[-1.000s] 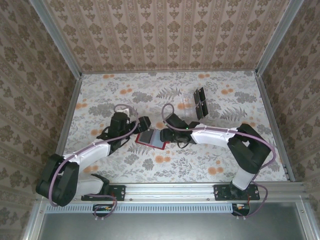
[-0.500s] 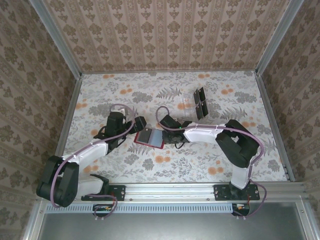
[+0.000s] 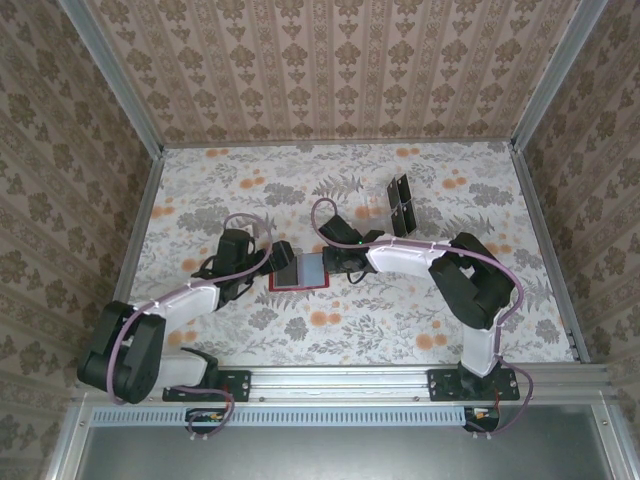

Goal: Put the credit cards into the card holder

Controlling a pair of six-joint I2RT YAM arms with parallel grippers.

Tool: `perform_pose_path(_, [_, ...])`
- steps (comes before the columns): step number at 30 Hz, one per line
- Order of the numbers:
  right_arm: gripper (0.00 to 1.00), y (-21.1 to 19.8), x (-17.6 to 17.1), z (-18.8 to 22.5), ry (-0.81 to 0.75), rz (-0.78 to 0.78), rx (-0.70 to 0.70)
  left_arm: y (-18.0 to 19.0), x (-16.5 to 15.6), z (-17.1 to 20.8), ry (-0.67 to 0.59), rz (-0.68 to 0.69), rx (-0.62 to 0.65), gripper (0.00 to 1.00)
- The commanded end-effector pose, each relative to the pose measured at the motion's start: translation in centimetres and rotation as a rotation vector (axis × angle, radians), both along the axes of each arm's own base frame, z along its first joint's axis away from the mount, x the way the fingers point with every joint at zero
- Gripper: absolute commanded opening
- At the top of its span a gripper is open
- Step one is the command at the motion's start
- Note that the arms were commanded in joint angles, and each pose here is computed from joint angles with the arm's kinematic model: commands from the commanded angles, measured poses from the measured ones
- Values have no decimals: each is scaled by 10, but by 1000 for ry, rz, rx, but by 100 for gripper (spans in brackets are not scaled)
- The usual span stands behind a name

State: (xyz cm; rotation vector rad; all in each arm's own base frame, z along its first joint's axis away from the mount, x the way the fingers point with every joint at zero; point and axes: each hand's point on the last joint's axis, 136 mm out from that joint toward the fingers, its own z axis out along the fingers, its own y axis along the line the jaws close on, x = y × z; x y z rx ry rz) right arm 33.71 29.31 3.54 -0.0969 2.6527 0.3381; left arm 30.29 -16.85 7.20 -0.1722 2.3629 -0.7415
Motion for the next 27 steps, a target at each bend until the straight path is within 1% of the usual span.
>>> perform_pose_path(1, [16, 5, 0, -7, 18, 19, 7, -1, 0, -10, -3, -25, 16, 100])
perform_pose_path(9, [15, 6, -1, -10, 25, 22, 13, -8, -2, -27, 30, -53, 20, 100])
perform_pose_path(14, [15, 7, -3, -14, 35, 23, 19, -17, -1, -28, 30, -79, 2, 100])
perform_pose_path(17, [14, 9, -3, -16, 40, 23, 28, -24, 2, -21, 11, -95, -23, 100])
perform_pose_path(21, [13, 11, -3, -18, 48, 25, 37, -43, -3, -11, -8, -145, -47, 99])
perform_pose_path(27, [13, 13, -4, -20, 55, 25, 42, -49, -4, 13, -59, -134, -95, 99])
